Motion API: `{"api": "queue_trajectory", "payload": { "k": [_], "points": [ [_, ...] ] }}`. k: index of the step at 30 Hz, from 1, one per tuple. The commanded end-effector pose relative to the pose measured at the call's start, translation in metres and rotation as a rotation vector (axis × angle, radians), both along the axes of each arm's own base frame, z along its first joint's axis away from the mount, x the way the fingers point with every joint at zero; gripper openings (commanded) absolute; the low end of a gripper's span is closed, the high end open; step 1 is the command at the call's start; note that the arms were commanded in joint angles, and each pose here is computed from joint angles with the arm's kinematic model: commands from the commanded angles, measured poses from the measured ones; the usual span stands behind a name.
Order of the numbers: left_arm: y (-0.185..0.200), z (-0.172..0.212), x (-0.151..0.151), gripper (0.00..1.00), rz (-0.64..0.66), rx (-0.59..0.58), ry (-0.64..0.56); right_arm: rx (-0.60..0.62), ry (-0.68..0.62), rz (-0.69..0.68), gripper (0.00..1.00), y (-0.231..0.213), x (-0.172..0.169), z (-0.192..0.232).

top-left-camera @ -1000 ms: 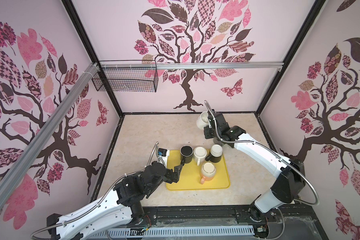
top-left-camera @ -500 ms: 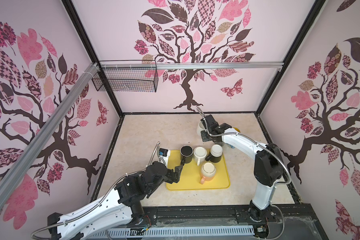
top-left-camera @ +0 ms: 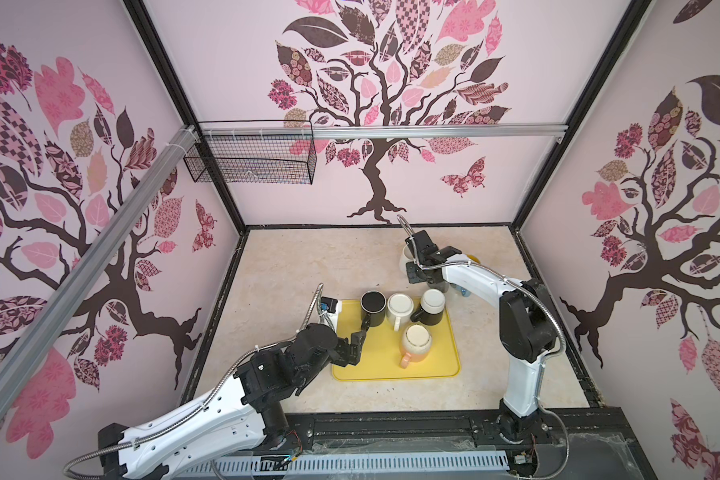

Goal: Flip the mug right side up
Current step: 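Carry the white mug beyond the tray with the right gripper while the left withdraws, then lower the white mug upright beside the grey mug and open the right gripper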

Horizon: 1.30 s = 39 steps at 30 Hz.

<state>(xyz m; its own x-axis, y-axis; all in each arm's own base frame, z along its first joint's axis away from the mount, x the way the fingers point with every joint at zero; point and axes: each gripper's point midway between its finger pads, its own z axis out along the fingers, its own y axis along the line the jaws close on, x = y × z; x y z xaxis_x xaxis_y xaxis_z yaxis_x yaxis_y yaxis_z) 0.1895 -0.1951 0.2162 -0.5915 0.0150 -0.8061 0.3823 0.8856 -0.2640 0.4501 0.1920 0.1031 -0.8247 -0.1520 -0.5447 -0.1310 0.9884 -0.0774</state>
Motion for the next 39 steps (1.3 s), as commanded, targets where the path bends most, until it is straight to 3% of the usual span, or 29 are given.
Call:
{"api": "queue_trajectory", "payload": {
  "k": [1, 29, 36, 39],
  "points": [
    [0.0, -0.006, 0.002, 0.93, 0.004, -0.001, 0.001, 0.019, -0.067, -0.02, 0.0, 0.004, 0.021, 0.007],
    [0.005, -0.012, 0.003, 0.95, 0.017, 0.026, 0.003, -0.053, 0.03, -0.047, 0.0, -0.009, 0.014, -0.039],
    [0.007, -0.014, 0.005, 0.95, 0.031, 0.033, 0.005, -0.056, 0.046, -0.046, 0.18, -0.011, 0.009, -0.039],
    [0.008, -0.013, 0.005, 0.95, 0.037, 0.028, -0.003, -0.049, 0.04, -0.051, 0.21, -0.012, 0.007, -0.03]
  ]
}}
